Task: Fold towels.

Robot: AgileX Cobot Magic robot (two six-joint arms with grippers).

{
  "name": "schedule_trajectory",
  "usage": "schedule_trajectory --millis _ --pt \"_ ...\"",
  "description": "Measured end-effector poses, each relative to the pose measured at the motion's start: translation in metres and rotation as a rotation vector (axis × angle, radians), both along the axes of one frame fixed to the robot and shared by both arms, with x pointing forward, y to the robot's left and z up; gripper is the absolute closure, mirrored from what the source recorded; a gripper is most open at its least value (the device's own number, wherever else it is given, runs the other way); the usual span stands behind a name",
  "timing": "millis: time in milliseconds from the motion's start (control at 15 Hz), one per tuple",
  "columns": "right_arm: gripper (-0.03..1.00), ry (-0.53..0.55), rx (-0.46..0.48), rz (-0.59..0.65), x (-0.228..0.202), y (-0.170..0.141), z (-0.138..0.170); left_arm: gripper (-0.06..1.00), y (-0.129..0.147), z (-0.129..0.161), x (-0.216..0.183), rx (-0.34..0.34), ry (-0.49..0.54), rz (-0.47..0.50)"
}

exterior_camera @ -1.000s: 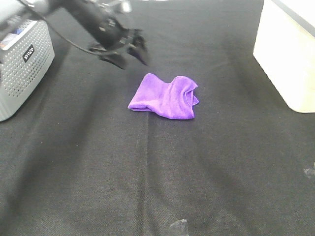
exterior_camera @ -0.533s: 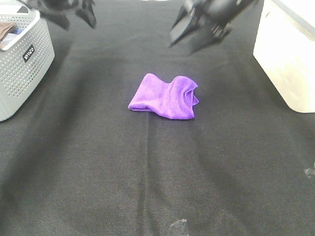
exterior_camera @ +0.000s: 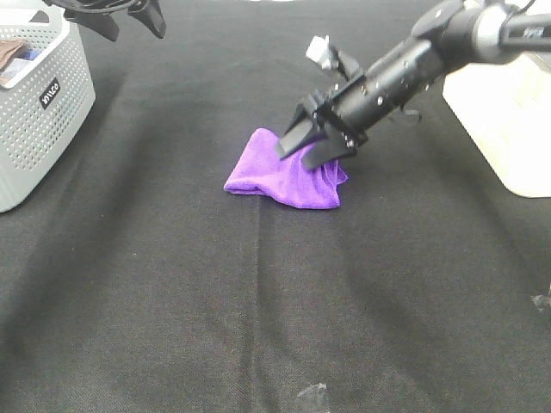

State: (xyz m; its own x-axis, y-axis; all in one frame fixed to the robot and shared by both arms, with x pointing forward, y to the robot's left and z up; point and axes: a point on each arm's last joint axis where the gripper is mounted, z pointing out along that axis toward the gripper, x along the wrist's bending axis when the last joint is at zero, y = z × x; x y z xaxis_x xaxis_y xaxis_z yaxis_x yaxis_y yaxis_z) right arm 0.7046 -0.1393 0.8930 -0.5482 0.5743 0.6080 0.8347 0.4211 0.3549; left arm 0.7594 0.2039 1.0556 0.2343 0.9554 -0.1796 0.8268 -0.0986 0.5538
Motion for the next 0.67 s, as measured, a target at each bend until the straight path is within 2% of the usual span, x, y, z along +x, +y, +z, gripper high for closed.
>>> schedule_trajectory --millis 133,333,667 --pt "0.21 -0.006 -0.037 -0.011 0.002 -0.002 -0.010 0.26 0.000 0.000 0.000 0.000 0.000 0.000" --pt "0.21 0.000 -0.149 -0.035 0.004 -0.012 -0.015 0.26 0.000 0.000 0.000 0.000 0.000 0.000" --pt "0.21 -0.002 -0.171 -0.094 0.012 -0.033 -0.015 0.26 0.000 0.000 0.000 0.001 0.000 0.000"
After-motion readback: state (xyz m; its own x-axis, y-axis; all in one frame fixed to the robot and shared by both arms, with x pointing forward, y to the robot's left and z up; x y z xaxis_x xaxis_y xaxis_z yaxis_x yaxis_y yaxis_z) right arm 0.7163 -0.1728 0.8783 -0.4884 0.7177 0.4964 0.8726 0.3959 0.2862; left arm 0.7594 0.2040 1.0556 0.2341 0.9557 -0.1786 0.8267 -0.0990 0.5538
